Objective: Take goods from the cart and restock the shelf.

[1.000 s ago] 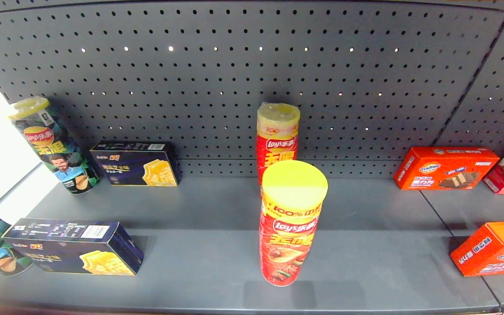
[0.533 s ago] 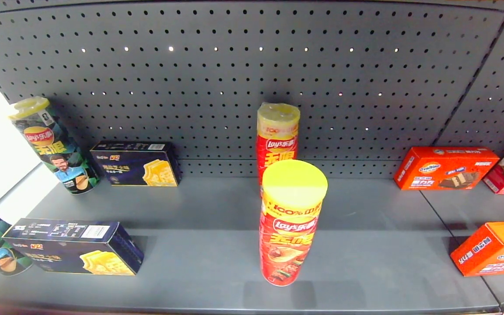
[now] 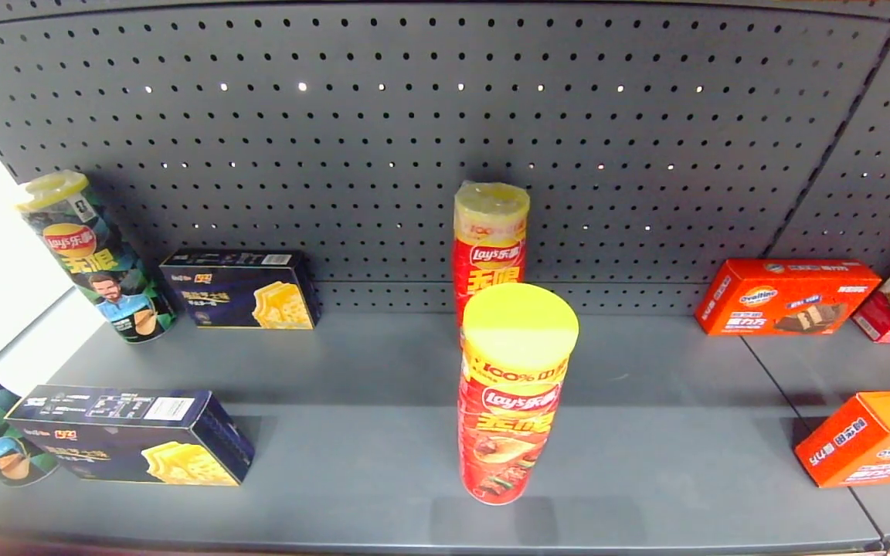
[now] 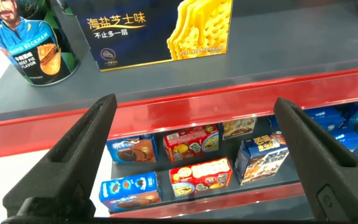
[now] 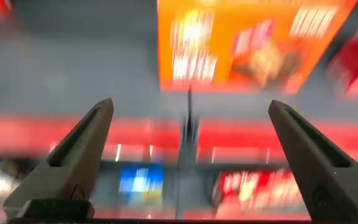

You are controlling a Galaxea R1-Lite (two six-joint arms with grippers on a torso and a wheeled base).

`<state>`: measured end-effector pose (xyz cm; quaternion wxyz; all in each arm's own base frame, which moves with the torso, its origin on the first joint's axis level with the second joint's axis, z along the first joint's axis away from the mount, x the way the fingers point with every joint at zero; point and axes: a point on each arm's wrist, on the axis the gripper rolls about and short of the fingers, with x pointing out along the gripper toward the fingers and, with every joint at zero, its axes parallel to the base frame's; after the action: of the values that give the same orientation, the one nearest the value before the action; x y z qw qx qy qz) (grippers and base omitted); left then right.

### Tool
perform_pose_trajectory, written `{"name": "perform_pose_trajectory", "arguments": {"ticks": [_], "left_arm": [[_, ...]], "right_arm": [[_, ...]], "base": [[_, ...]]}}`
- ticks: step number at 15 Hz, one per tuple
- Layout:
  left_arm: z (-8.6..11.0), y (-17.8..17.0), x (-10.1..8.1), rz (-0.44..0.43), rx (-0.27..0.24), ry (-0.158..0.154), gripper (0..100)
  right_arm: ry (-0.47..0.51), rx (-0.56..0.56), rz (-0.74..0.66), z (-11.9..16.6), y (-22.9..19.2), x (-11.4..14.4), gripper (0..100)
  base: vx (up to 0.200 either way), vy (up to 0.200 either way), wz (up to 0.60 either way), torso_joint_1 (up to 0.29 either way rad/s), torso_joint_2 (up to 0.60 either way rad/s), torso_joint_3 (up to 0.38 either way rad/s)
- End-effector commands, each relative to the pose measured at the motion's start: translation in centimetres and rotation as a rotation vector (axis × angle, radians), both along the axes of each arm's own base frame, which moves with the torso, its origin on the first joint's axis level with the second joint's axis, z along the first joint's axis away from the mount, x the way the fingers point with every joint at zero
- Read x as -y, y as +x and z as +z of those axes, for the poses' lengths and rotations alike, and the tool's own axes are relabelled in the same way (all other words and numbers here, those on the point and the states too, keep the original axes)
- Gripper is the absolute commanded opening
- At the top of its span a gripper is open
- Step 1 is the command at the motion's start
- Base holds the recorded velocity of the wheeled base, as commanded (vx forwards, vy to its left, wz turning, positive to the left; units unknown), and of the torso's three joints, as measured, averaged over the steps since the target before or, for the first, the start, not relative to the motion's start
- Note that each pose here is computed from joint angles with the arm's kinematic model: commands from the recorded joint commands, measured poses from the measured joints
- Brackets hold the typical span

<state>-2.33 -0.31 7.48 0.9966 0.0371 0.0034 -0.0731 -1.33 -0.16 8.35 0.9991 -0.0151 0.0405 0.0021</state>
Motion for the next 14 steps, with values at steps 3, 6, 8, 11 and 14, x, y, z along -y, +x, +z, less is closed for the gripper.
{"name": "perform_pose_trajectory", "arguments": {"ticks": [3, 6, 8, 11, 14], "left_arm": [[0.00, 0.01, 0.00, 0.000, -0.001, 0.000, 100], [-0.01, 0.01, 0.00, 0.000, -0.003, 0.000, 100], [0.00, 0.01, 0.00, 0.000, -0.001, 0.000, 100], [0.01, 0.03, -0.03, 0.019, -0.002, -0.026, 100], [0.02, 0.02, -0.02, 0.011, -0.001, -0.011, 100]], "right_arm": [[0.004, -0.031, 0.065, -0.62, -0.14, 0.00, 100], [0.019, -0.025, 0.033, -0.64, -0.16, -0.02, 100], [0.016, -0.024, 0.037, -0.62, -0.16, -0.01, 100], [0.016, -0.024, 0.035, -0.62, -0.16, -0.02, 100], [0.023, 0.039, -0.078, -0.73, -0.64, -0.21, 100]], "base": [[0.000, 0.000, 0.00, 0.000, 0.00, 0.000], [0.000, 0.000, 0.00, 0.000, 0.00, 0.000], [0.000, 0.000, 0.00, 0.000, 0.00, 0.000], [0.000, 0.000, 0.00, 0.000, 0.00, 0.000], [0.000, 0.000, 0.00, 0.000, 0.00, 0.000]]}}
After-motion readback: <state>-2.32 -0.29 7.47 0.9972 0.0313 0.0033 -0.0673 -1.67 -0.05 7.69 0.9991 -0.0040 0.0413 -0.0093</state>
